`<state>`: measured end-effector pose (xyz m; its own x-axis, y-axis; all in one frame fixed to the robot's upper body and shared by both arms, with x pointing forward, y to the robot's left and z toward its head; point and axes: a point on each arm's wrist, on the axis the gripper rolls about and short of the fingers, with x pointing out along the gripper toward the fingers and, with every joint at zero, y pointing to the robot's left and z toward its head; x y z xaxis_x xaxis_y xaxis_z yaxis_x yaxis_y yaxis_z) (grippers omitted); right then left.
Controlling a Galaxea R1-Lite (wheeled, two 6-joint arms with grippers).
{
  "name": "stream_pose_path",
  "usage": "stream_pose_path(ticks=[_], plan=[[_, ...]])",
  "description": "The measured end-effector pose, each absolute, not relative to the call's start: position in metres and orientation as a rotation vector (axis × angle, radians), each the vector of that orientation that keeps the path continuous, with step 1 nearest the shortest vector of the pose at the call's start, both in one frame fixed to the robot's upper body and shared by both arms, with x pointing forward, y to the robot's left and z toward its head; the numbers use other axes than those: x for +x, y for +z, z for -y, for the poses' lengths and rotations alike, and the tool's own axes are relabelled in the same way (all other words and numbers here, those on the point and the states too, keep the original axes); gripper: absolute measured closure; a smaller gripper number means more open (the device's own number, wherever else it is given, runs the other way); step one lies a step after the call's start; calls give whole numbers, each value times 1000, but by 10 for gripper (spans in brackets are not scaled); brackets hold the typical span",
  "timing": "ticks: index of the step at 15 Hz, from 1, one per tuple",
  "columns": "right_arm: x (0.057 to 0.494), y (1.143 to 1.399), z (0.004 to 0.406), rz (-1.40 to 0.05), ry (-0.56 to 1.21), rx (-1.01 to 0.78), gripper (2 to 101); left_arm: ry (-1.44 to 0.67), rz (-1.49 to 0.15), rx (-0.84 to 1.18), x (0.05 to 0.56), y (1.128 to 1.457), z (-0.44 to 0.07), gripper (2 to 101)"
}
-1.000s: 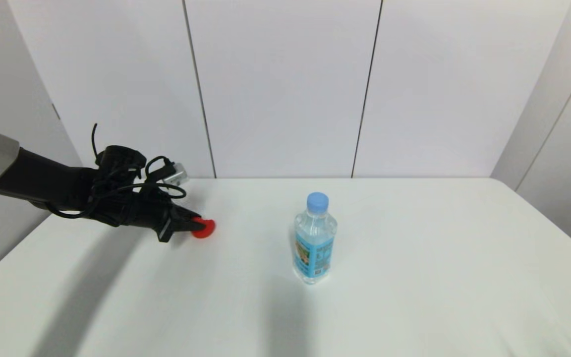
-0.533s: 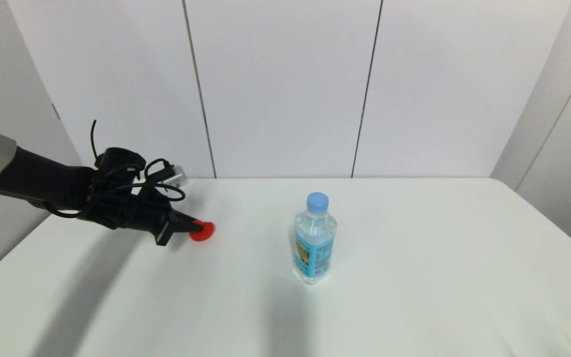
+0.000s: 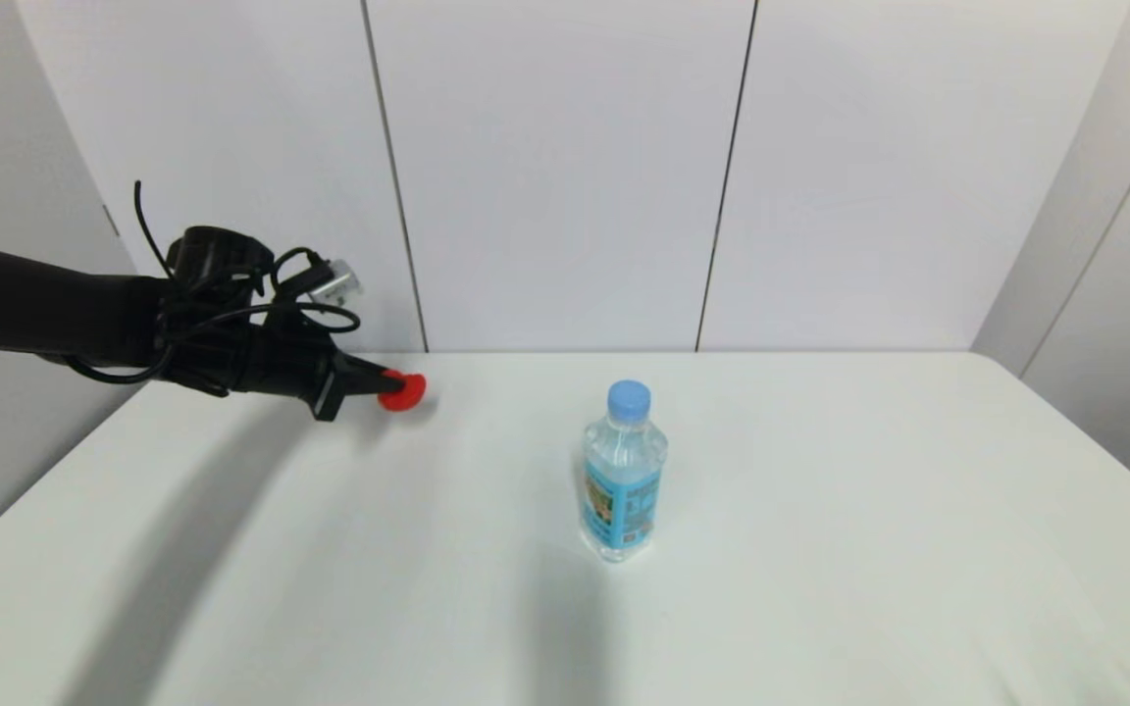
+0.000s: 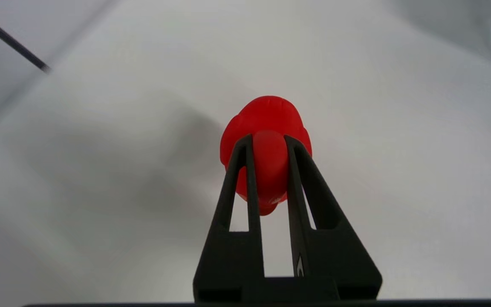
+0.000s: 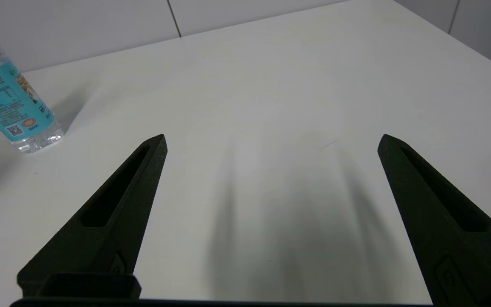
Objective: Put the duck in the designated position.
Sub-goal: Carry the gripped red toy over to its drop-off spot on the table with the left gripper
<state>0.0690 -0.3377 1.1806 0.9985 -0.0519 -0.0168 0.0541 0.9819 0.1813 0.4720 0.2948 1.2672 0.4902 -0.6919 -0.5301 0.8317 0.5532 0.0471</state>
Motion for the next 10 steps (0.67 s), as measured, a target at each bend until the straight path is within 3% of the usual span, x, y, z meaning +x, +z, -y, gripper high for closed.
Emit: stream_pose_path(ticks=[5,10], plan=[[69,1181,338,-13,-54,183,43,-988,-388,271,486,1308,-247,896],[69,1181,338,-12,-53,182,43,-1064,-353,284,492,1313,-190,896]])
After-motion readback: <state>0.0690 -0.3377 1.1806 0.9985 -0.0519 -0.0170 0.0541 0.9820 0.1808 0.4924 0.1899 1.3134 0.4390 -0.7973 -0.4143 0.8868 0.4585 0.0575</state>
